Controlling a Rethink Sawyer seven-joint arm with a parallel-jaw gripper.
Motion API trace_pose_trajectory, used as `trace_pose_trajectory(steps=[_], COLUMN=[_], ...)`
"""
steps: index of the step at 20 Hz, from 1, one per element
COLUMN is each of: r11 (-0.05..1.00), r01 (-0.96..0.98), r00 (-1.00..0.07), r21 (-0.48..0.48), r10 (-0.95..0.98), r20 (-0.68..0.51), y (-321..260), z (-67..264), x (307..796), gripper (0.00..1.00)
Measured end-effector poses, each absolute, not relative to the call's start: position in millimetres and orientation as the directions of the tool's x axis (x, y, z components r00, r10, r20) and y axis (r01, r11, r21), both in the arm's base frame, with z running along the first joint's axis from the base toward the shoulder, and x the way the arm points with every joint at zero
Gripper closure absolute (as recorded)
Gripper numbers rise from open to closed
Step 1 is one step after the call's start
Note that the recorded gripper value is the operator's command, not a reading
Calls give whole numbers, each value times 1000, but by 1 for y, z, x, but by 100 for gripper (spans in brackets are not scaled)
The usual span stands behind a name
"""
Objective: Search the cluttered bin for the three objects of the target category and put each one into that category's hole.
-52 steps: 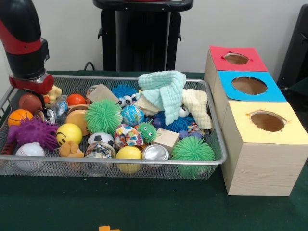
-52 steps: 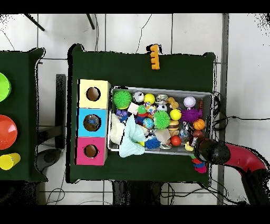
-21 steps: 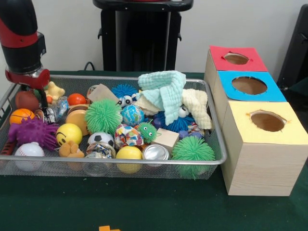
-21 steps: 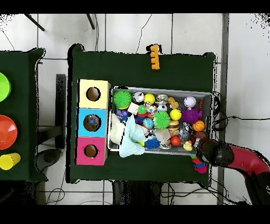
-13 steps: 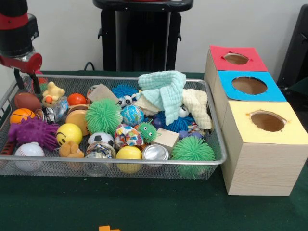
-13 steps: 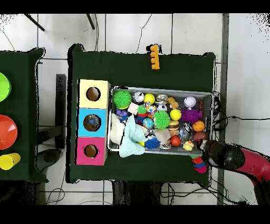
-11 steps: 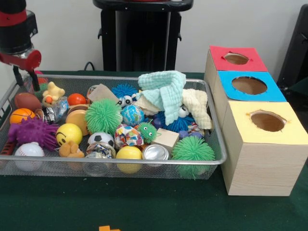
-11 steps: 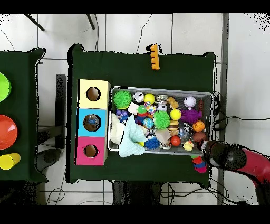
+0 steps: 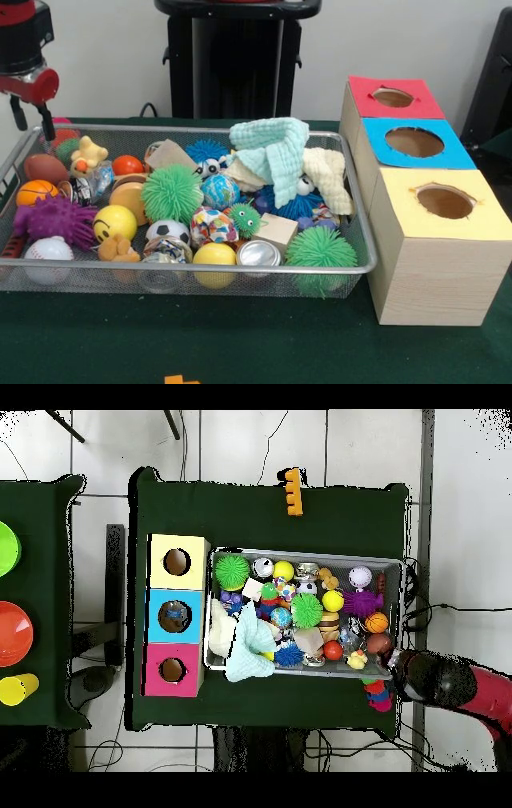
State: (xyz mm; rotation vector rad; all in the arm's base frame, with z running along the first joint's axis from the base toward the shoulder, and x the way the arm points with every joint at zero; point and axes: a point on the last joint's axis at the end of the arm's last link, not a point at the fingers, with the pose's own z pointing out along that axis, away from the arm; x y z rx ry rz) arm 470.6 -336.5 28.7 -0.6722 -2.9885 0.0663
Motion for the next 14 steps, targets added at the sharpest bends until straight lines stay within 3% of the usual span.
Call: trace_pose_trajectory(steps=[14], r11=[944], r01=[330], r00=[-937], r21=[-26], r10=[331], r20=[111], y=[-272], z=[4], x=[493], gripper=[0])
